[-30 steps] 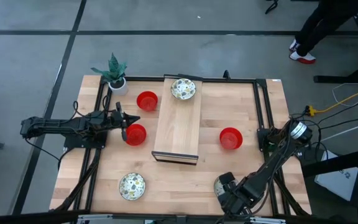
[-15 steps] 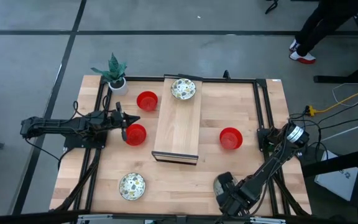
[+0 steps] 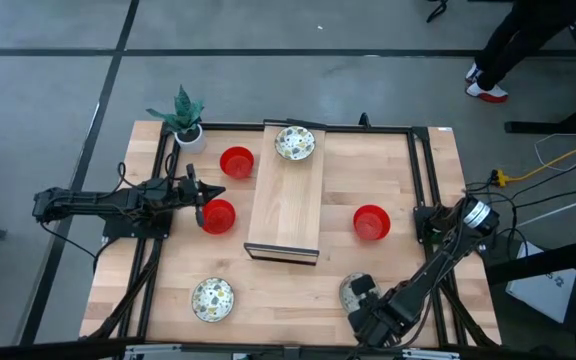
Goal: Pick & Place Mini bowls
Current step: Stack the right white patterned bowl on top of the white patterned bowl on the shelf
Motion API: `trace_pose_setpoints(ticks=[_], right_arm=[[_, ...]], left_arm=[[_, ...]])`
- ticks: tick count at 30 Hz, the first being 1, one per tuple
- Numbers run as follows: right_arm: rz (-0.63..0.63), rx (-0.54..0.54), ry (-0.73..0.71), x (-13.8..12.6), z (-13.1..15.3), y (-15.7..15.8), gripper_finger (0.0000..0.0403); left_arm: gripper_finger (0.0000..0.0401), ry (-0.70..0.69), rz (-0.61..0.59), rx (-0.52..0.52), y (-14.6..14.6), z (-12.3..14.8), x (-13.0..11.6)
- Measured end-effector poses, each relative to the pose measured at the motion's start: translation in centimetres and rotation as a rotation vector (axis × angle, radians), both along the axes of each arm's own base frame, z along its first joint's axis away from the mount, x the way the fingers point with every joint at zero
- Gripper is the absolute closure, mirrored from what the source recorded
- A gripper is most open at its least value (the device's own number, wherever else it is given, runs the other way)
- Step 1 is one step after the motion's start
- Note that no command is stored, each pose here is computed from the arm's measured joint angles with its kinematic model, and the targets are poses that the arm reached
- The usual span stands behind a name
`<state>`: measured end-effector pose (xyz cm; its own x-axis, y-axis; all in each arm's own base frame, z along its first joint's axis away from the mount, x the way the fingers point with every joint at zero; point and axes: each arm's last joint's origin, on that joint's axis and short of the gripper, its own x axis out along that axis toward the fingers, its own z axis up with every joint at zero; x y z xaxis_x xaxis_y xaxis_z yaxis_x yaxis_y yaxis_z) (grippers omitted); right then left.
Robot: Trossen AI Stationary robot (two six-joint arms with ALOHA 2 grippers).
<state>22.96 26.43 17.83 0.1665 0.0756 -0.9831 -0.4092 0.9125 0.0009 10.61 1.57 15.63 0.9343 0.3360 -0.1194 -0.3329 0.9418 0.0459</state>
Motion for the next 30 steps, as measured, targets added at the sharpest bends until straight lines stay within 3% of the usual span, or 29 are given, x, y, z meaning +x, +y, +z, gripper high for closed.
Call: trace_pose_setpoints(ticks=[4, 30], right_arm=[[0.022, -0.004, -0.014, 0.1, 0.2, 0.0, 0.0388], [0.038, -0.037, -0.051, 1.5, 1.9, -0.1, 0.0389]], left_arm=[[0.0397, 0.0, 0.0, 0.0, 0.0, 0.0, 0.0], [0.0397, -0.001, 0.0, 0.0, 0.0, 0.0, 0.0]])
